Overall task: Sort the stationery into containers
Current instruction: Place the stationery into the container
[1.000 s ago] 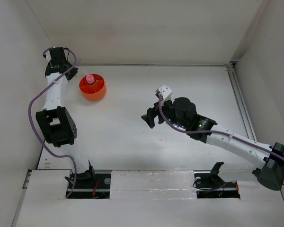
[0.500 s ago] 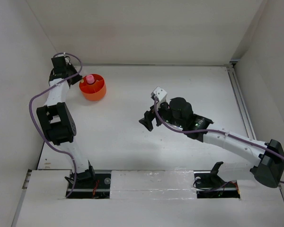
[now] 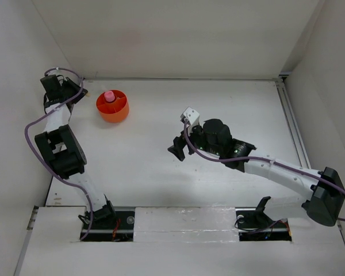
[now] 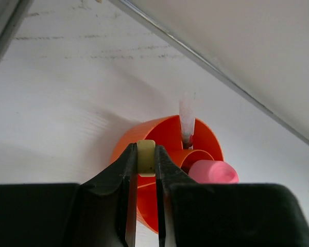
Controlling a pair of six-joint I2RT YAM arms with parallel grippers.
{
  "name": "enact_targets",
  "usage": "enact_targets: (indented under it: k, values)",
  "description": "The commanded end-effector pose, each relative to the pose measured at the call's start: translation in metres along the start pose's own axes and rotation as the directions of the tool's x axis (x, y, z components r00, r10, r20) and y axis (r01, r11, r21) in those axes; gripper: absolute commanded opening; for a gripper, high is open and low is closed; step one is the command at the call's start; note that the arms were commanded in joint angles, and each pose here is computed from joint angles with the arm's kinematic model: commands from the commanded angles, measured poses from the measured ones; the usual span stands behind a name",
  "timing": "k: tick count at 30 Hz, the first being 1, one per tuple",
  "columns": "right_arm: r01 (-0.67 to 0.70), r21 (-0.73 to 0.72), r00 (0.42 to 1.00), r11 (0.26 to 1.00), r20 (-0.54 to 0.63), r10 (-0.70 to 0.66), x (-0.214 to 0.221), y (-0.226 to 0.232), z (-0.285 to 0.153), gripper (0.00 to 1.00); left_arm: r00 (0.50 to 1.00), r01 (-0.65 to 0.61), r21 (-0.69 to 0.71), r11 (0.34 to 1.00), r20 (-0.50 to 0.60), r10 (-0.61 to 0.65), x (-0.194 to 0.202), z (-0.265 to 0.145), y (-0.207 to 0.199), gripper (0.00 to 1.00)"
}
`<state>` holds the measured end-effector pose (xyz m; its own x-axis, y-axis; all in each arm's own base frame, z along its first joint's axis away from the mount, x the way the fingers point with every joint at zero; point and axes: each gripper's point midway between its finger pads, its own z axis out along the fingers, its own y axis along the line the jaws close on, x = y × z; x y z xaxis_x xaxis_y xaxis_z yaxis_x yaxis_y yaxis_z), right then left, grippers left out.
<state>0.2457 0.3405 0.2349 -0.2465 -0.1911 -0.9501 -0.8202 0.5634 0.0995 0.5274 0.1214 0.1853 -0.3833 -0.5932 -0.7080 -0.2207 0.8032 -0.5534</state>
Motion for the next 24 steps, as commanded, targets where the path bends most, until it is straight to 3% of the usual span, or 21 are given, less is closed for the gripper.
enact_targets:
  k: [1, 15, 24]
  values:
    - [0.025, -0.027, 0.999, 0.999, 0.041, -0.024, -0.010, 0.005, 0.004, 0.97, 0.999, 0.004, 0.114, 0.993, 0.041, -0.009, -0.015, -0.007, -0.020, 0.00]
    - [0.033, -0.026, 0.999, 0.999, 0.030, -0.032, -0.006, 0.004, 0.007, 0.97, 0.999, 0.000, 0.236, 0.972, -0.033, 0.008, -0.010, 0.010, -0.033, 0.00]
    - [0.034, -0.026, 0.999, 0.999, 0.042, -0.033, -0.008, 0.005, -0.001, 0.97, 0.998, 0.015, 0.218, 0.976, -0.066, 0.000, 0.008, 0.020, -0.030, 0.00]
